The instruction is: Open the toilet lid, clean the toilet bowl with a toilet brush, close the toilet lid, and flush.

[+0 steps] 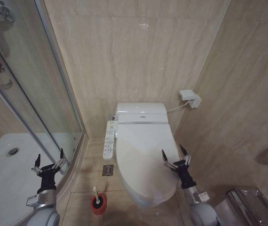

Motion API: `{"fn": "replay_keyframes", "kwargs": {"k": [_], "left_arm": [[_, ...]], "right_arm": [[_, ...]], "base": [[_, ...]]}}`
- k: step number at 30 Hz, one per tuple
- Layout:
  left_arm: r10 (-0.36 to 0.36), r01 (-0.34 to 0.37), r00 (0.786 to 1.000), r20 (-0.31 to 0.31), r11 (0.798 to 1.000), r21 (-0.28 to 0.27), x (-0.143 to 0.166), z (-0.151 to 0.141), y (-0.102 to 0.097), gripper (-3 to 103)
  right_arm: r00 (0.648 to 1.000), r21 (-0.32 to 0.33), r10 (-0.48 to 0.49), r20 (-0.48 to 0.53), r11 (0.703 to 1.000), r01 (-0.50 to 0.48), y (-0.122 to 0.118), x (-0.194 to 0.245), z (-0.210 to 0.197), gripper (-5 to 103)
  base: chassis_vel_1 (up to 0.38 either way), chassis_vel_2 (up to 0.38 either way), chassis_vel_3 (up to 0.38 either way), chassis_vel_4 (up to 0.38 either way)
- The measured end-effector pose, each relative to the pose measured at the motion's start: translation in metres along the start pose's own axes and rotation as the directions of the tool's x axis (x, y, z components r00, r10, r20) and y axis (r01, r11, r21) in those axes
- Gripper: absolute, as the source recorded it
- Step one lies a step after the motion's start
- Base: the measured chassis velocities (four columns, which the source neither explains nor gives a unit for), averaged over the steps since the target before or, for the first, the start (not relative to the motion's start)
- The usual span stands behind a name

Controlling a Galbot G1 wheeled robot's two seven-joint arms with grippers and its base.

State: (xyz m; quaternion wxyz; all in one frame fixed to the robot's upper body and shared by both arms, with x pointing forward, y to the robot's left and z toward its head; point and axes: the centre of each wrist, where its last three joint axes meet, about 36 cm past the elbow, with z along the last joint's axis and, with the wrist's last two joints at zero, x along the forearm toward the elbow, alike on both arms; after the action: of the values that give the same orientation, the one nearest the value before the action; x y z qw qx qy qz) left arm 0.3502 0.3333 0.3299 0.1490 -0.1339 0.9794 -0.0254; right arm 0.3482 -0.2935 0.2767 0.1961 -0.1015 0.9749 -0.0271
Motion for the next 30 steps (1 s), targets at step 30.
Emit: {"fn": "replay_keyframes", "kwargs": {"k": [30], "left_arm": [[0.224,-0.228,0.973,-0.052,0.969,-0.092,-0.074,0.019,0.013,100]], "right_arm": [[0.959,-0.045,0.053,0.280,0.998,-0.042,-0.007,-0.073,-0.059,100]], "base": [[0.000,0.000,0.000,0.000]]}}
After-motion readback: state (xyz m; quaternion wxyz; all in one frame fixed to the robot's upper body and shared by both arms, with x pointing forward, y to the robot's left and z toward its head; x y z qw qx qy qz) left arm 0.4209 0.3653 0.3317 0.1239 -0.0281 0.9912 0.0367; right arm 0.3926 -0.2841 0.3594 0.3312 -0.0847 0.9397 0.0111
